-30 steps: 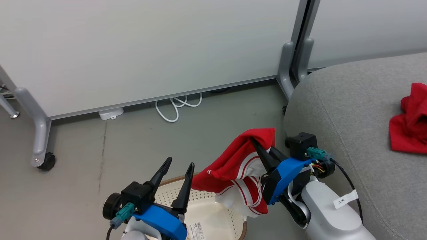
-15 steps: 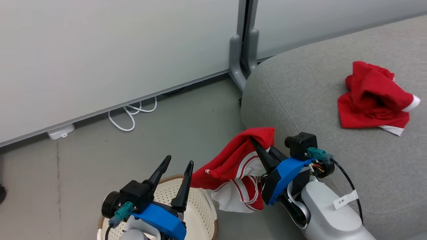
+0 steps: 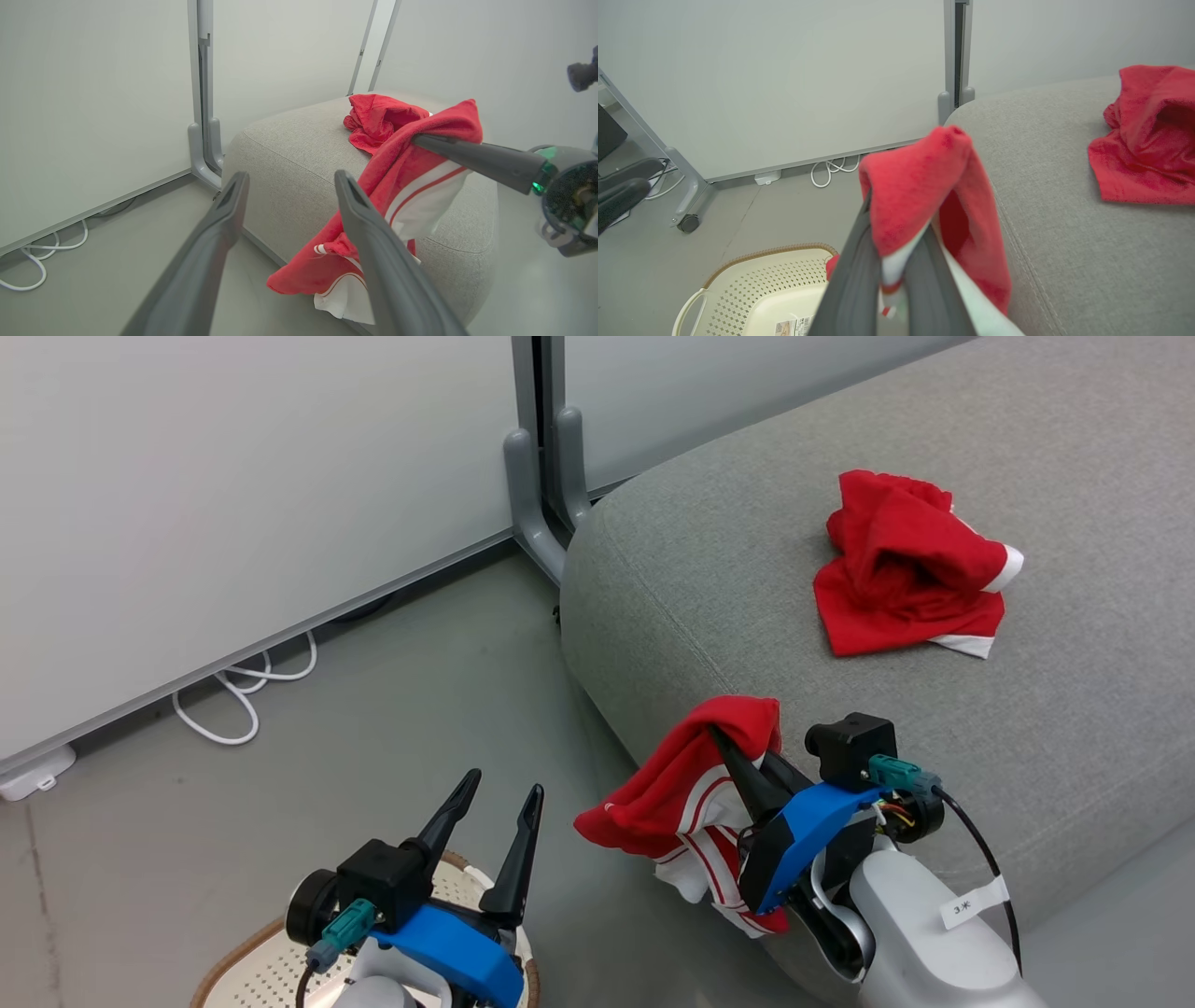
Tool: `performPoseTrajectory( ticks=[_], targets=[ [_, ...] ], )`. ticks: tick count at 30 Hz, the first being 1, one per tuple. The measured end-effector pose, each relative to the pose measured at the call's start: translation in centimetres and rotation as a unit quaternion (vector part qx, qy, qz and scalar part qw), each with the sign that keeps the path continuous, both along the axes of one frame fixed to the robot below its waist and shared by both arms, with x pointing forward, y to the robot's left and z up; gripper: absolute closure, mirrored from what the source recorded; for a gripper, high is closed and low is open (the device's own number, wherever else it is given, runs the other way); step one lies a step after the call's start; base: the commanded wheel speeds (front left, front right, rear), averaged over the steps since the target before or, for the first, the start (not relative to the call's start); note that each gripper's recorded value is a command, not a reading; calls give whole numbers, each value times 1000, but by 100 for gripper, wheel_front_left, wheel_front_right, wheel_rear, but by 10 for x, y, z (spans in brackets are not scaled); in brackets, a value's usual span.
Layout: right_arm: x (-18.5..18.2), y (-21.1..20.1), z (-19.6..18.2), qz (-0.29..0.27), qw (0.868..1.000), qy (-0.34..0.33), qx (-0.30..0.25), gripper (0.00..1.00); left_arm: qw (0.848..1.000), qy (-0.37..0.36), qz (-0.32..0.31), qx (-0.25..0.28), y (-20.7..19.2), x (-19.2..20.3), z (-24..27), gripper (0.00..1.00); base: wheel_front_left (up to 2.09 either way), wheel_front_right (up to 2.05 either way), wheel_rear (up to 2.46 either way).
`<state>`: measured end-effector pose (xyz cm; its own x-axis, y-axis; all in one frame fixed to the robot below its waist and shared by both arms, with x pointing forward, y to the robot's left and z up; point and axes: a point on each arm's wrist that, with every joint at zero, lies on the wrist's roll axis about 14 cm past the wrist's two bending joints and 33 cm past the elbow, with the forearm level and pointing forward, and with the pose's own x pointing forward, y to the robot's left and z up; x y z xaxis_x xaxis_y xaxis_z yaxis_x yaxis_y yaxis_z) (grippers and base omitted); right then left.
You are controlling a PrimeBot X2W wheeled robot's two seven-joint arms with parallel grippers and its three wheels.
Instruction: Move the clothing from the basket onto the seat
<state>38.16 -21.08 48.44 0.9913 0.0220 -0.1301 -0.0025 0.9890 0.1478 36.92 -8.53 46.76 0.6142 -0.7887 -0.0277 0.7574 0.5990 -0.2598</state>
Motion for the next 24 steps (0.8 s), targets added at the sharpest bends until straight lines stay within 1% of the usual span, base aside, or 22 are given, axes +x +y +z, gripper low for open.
performPoseTrajectory(
  ticks=[8, 20, 24],
  targets=[
    [-11, -14, -6, -23, 1000, 7, 2, 100, 1000, -1, -25, -2, -16, -2, 0, 0, 0, 0, 0],
    [-8, -17, -5, -28, 1000, 10, 5, 100, 1000, 1, -26, 3, -14, -1, -4, 0, 0, 0, 0],
    [6, -38, 21, -41, 999, -16, -14, 100, 1000, 3, -24, 3, -12, 0, -6, 0, 0, 0, 0]
  ],
)
